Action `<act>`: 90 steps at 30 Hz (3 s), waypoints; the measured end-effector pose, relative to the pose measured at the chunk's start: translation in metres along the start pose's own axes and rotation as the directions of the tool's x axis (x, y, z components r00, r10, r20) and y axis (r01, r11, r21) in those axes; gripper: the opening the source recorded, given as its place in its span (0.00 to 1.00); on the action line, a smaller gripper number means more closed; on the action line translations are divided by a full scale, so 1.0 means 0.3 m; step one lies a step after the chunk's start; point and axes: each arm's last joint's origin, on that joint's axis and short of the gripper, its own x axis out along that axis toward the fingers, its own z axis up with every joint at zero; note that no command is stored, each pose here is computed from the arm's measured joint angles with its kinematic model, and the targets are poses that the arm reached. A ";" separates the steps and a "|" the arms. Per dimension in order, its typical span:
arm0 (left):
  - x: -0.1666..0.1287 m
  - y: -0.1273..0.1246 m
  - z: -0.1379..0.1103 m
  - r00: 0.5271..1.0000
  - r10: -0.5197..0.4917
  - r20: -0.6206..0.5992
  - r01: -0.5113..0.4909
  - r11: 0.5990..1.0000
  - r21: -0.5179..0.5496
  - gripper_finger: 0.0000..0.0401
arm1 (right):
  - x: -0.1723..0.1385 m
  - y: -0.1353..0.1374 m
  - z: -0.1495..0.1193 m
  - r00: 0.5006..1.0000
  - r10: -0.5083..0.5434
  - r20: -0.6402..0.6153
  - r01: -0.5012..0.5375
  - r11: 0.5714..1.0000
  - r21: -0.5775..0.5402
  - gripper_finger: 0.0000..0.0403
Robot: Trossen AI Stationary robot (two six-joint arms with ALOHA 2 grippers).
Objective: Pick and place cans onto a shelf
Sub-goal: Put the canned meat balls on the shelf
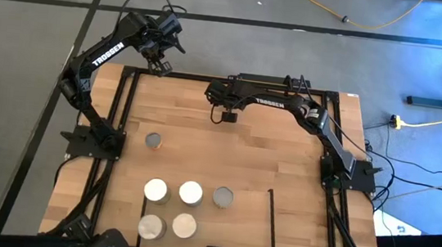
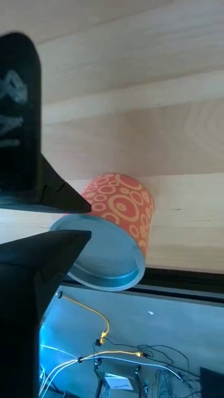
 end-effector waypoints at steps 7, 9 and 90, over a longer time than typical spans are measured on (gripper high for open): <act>0.000 0.000 0.000 1.000 0.000 0.000 0.000 1.000 0.001 0.00 | 0.000 0.000 0.002 1.000 0.004 0.006 -0.004 1.000 0.006 0.14; 0.000 0.000 0.000 1.000 0.000 0.000 0.000 1.000 0.001 0.00 | 0.001 -0.001 0.001 1.000 0.004 0.006 -0.004 1.000 0.007 0.14; 0.000 -0.001 -0.001 1.000 -0.006 -0.003 0.006 1.000 0.021 0.00 | 0.035 -0.062 -0.010 0.998 0.041 0.054 -0.046 0.995 0.087 0.14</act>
